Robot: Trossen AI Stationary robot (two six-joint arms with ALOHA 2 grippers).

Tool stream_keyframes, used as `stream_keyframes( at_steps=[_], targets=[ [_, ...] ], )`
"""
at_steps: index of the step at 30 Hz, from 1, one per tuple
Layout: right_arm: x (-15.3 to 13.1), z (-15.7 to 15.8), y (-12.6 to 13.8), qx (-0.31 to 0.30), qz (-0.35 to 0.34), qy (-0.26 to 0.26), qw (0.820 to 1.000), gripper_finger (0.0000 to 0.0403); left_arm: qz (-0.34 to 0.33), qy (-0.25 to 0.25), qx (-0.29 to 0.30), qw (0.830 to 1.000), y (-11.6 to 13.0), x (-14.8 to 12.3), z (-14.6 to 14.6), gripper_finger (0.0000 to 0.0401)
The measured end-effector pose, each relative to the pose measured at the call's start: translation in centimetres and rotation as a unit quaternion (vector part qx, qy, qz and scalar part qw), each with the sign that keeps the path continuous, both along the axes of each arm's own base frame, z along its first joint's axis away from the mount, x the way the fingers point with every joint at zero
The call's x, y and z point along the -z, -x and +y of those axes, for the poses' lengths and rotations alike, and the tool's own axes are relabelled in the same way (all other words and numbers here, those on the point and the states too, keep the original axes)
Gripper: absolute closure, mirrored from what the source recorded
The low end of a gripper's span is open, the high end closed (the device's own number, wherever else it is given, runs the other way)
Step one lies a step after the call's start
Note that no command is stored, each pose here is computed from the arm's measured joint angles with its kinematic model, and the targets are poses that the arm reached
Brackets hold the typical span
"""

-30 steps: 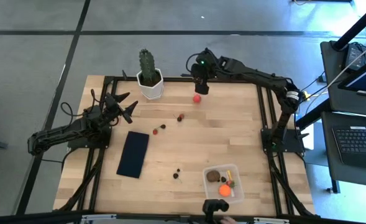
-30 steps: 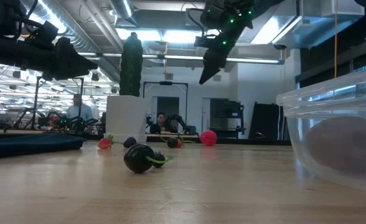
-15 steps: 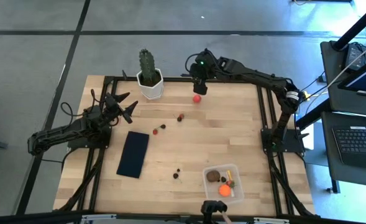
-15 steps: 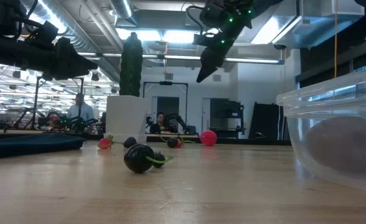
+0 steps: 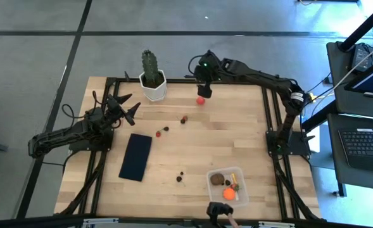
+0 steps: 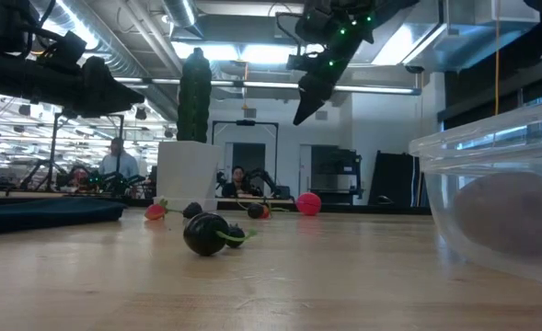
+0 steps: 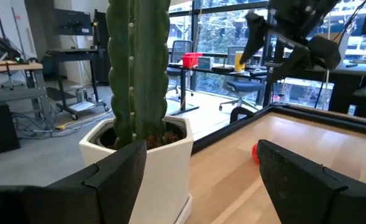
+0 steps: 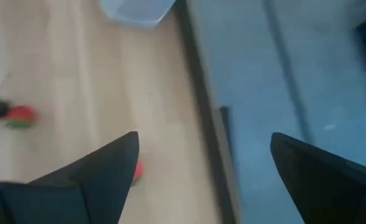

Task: Pick and placing Produce into tupperware
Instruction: Put the top strawberry into the transparent bin

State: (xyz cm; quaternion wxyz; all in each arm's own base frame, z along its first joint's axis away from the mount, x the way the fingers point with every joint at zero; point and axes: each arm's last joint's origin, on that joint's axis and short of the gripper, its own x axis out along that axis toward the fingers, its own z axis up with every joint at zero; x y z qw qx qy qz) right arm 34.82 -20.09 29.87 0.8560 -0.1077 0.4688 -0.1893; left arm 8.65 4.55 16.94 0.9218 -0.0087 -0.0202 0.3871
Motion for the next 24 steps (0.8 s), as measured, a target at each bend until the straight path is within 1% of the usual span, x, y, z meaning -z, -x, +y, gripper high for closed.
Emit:
stream_keyframes(
  at_steps=[4, 6, 9, 13, 19, 24],
  targets=[
    [2.3, -1.1, -0.1, 0.006, 0.007, -0.079, 0.997, 0.004, 0.001, -0.001, 0.0, 1.0, 0.0, 0.0, 0.0, 0.0103],
    [3.7, -1.6, -0.2, 0.01, 0.027, -0.099, 0.995, 0.004, 0.001, -0.001, 0.0, 1.0, 0.0, 0.0, 0.0, 0.0103],
    [5.7, -2.1, -0.5, 0.01, 0.056, -0.115, 0.992, 0.004, 0.001, -0.001, 0.0, 1.0, 0.0, 0.0, 0.0, 0.0103],
    [7.7, -2.3, -0.9, -0.018, 0.095, -0.119, 0.988, 0.004, 0.001, -0.001, 0.0, 1.0, 0.0, 0.0, 0.0, 0.0103],
    [9.6, -2.3, -1.3, -0.037, 0.106, -0.165, 0.98, 0.004, 0.001, -0.001, 0.0, 1.0, 0.0, 0.0, 0.0, 0.0103],
    [11.0, -2.4, -1.5, -0.037, 0.12, -0.179, 0.976, 0.004, 0.001, -0.001, 0.0, 1.0, 0.0, 0.0, 0.0, 0.0103]
  ],
)
